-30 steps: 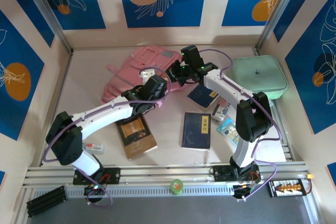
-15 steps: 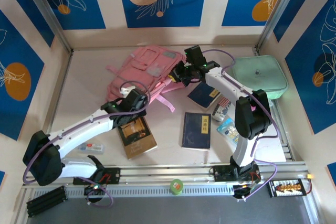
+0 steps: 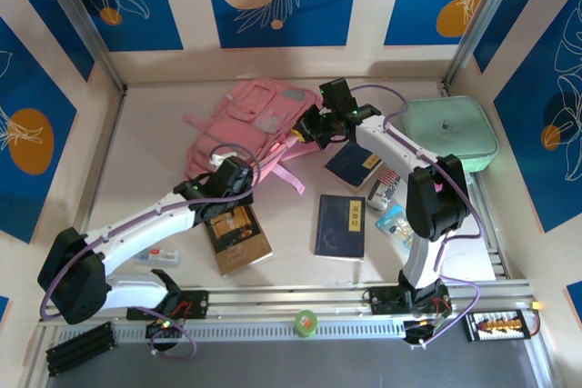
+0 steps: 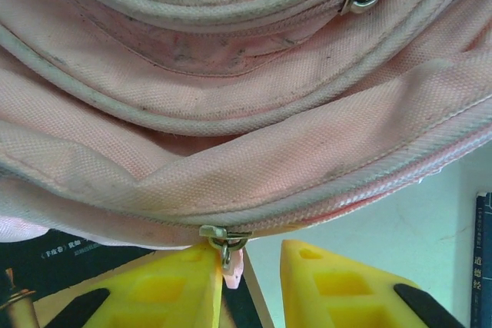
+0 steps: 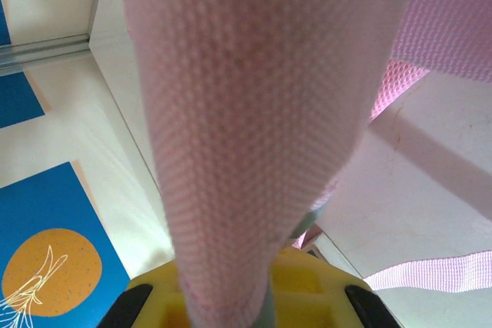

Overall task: Pack the student bag
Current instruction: Unzip the student bag at the center of the table.

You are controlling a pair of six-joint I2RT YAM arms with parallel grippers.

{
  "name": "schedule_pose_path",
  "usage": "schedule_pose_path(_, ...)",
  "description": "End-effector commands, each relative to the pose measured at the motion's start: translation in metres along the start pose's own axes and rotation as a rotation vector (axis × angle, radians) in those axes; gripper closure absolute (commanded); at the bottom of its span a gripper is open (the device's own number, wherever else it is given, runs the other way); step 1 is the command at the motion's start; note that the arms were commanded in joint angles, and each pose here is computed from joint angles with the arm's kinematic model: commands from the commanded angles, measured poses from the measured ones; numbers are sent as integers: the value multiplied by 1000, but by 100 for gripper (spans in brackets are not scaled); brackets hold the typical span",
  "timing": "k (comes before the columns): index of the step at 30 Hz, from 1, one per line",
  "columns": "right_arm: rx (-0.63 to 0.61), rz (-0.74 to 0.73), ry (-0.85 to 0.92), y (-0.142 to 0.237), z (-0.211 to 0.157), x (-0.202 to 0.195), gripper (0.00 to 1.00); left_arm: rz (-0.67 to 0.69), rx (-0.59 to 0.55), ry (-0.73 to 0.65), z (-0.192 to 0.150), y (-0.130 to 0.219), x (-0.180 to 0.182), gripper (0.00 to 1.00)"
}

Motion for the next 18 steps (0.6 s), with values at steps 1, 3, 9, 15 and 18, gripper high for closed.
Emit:
schedule_pose_path(1,-6,76,42,11,1,25,100,-18,-4,-9,1,-3,0,73)
schedule_pose_path(3,-2,77,42,10,0,25,100,-1,-2,-12,0,-5,2,73)
schedule_pose_path(9,-7,72,43,11,0,23,100,39,-18,-11,0,-7,10,87)
schedule_pose_path(15,-43,52,93,18,11,11,100,106,-36,-56,0,1,25,100)
schedule_pose_path(18,-69,65,142,23,24,1,100,141,-40,-57,-4,6,39,100)
Point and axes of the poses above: each hand's point on the last joint's axis, 136 mm out from that joint toward the fingers, its own y axis back along the fingers, its own x axis along the line the jaws close on, z = x × y, the point moved 4 cm from there along y, back along the fingers, and after that the axes turned 6 degrees about y, right-handed, at the moved point
